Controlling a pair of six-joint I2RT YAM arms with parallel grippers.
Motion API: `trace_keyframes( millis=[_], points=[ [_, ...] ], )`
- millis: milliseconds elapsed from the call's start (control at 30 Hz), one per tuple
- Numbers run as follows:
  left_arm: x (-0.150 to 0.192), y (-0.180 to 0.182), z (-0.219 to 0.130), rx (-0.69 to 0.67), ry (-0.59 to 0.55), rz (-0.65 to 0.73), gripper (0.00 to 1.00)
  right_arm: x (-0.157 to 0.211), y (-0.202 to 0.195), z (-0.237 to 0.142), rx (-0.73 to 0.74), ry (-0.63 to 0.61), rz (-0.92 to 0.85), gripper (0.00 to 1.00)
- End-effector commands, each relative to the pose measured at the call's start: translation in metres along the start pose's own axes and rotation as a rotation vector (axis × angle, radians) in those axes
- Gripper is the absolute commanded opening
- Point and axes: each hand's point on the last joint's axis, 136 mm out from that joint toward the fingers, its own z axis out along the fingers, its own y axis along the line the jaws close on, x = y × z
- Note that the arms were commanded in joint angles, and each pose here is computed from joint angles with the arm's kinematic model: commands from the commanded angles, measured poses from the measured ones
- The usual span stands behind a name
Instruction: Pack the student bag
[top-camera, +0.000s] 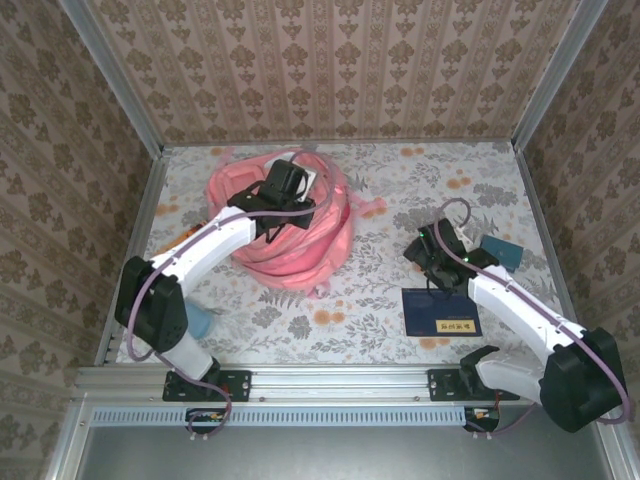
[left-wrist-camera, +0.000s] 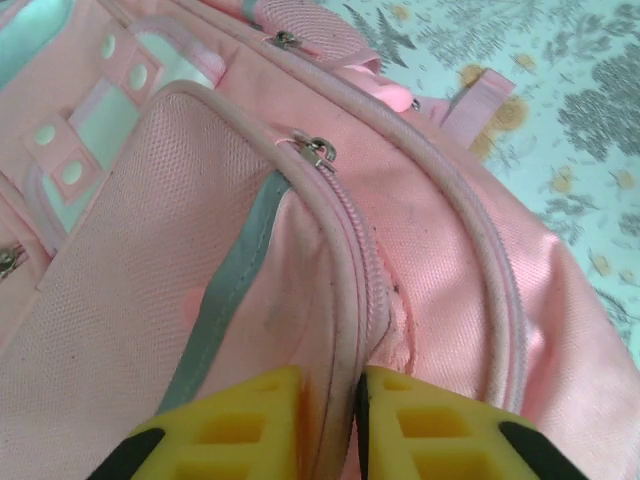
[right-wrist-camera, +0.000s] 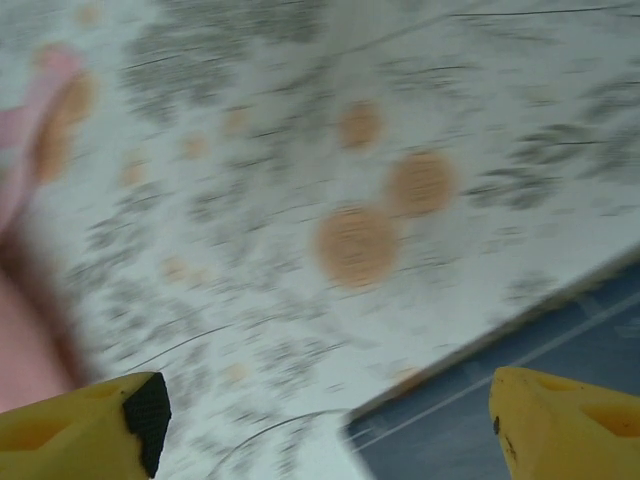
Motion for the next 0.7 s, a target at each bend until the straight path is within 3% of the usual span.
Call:
trace_keyframes(
  millis=[0,67,233,500,667],
  points=[
    [-0.005,-0.007,-0.025,0.051,-0.029,-0.087,0.47,0.009,-0.032,0.014,0.089,0.054,0.002,0.87],
    [-0.004,-0.002,-0.032,0.04,-0.037,-0.113,0.63,0.01,-0.039,0.021,0.11,0.069,0.022,0.88],
    [-0.002,0.007,-0.044,0.046,-0.058,-0.151,0.84,0.016,-0.053,0.032,0.163,0.095,0.042,0.88],
    [0.008,0.019,-0.048,0.05,-0.051,-0.175,0.97,0.024,-0.049,0.05,0.161,0.142,0.028,0.88],
    [0.014,0.021,-0.047,0.063,-0.046,-0.183,1.0,0.033,-0.03,0.063,0.072,0.196,-0.029,0.88]
  ],
)
